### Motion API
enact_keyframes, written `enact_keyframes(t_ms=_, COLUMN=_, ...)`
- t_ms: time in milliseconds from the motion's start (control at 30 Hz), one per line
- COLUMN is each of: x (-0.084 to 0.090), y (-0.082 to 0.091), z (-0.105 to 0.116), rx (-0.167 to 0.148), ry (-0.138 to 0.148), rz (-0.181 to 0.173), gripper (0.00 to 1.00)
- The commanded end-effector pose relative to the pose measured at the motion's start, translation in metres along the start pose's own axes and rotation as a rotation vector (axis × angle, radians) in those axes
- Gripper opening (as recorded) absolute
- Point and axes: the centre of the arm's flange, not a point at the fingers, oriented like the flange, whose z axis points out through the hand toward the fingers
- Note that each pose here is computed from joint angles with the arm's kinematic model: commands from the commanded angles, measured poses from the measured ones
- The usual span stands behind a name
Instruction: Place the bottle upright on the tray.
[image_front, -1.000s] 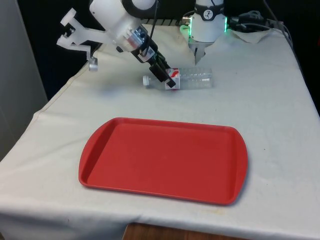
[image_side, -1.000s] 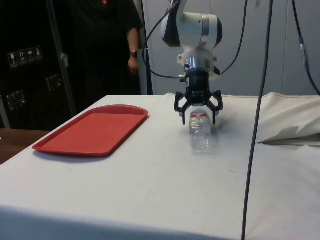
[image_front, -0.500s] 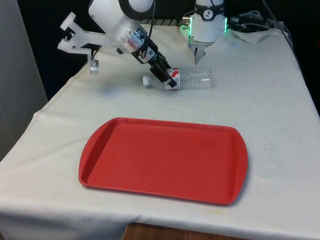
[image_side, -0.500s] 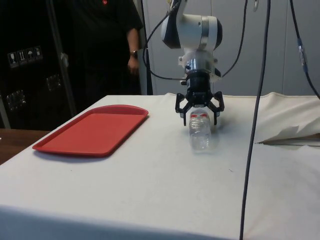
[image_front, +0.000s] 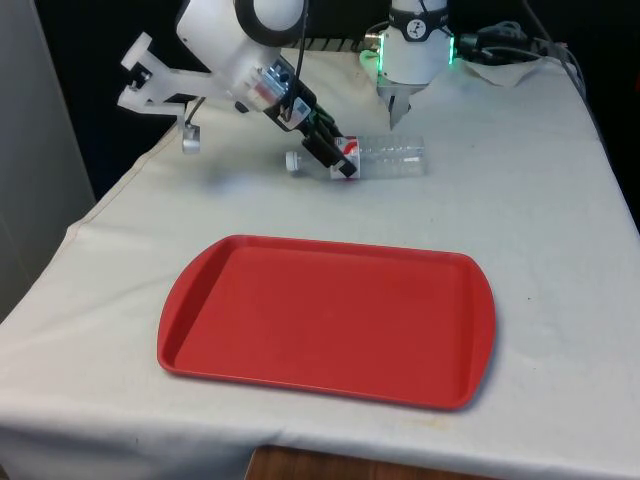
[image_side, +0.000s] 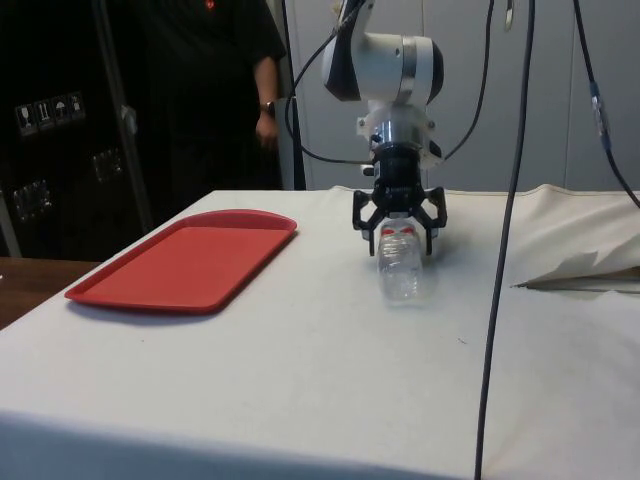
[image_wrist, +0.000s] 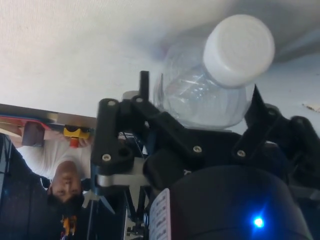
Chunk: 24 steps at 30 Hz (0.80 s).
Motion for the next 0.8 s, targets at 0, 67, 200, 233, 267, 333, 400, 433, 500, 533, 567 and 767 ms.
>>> enact_keyframes(t_ms=0, x=0.0006, y=-0.0006, z=-0.0004, rx=0.004, ry=-0.004, rz=-0.002, gripper=0.88)
enact_keyframes(t_ms=67, x=0.0008, y=-0.0004, z=-0.0008, rx=0.004, ry=-0.004, rz=-0.001, gripper=0.74)
enact_keyframes(t_ms=200, x=0.0009, y=-0.0003, z=-0.0014, rx=0.004, ry=-0.007, rz=-0.002, gripper=0.46)
enact_keyframes(t_ms=233, x=-0.0002, y=-0.0002, z=-0.0029, rx=0.002, ry=-0.007, rz=0.0, gripper=0.42)
enact_keyframes(t_ms=267, x=0.0008, y=-0.0005, z=-0.0012, rx=0.004, ry=-0.009, rz=-0.001, gripper=0.42)
enact_keyframes(t_ms=333, x=0.0009, y=-0.0006, z=-0.002, rx=0.004, ry=-0.012, rz=-0.001, gripper=0.34)
enact_keyframes(t_ms=400, x=0.0008, y=-0.0008, z=-0.0022, rx=0.004, ry=-0.016, rz=-0.003, gripper=0.24)
enact_keyframes(t_ms=433, x=0.0009, y=-0.0005, z=-0.0025, rx=0.004, ry=-0.016, rz=-0.002, gripper=0.2)
enact_keyframes(t_ms=500, x=0.0008, y=-0.0006, z=-0.0029, rx=0.004, ry=-0.018, rz=-0.001, gripper=0.16)
enact_keyframes(t_ms=533, x=-0.0013, y=-0.0005, z=-0.0056, rx=0.004, ry=-0.023, rz=-0.001, gripper=0.15)
enact_keyframes(t_ms=567, x=-0.0012, y=-0.0002, z=-0.0059, rx=0.004, ry=-0.024, rz=0.0, gripper=0.14)
enact_keyframes(t_ms=767, x=-0.0012, y=-0.001, z=-0.0069, rx=0.007, ry=-0.021, rz=0.002, gripper=0.14)
